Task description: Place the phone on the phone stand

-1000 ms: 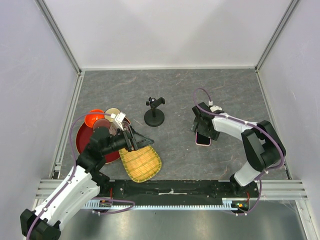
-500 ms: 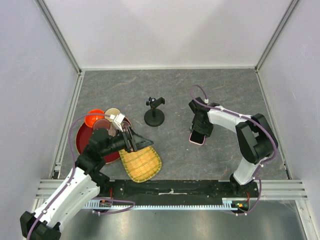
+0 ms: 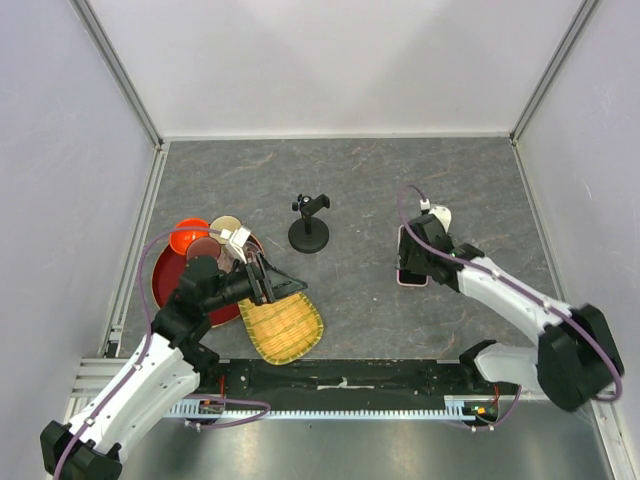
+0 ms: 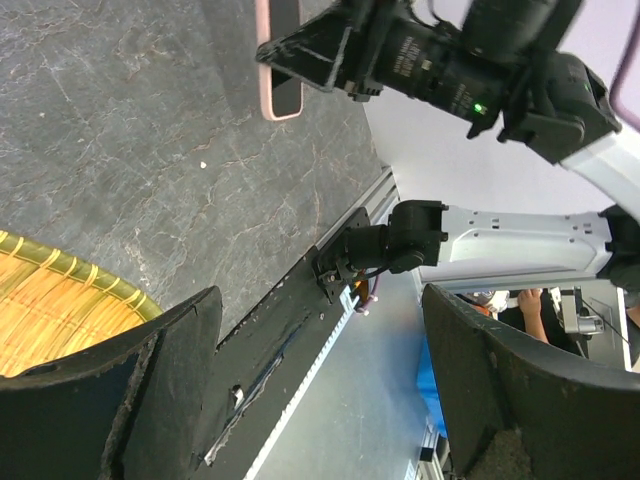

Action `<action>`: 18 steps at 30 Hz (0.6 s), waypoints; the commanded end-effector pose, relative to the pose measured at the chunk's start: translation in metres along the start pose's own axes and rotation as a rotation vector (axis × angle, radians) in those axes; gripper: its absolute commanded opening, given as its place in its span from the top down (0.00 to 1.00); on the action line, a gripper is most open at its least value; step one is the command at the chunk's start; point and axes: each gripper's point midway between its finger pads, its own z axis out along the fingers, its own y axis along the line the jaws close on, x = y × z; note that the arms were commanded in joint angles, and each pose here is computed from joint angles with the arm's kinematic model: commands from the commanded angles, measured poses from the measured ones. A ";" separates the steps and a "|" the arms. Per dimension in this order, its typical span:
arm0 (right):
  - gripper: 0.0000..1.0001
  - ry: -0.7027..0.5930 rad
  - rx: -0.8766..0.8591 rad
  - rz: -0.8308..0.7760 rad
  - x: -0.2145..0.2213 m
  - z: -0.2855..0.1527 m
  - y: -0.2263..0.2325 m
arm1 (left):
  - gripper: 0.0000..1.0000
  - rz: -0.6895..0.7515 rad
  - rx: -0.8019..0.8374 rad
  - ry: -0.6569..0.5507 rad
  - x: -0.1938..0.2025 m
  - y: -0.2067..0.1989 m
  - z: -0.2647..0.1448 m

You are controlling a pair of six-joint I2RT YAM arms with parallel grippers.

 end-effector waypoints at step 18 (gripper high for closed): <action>1.00 -0.536 -1.088 -0.181 -0.046 -0.203 0.117 | 0.18 0.215 0.092 -0.072 -0.046 -0.069 0.053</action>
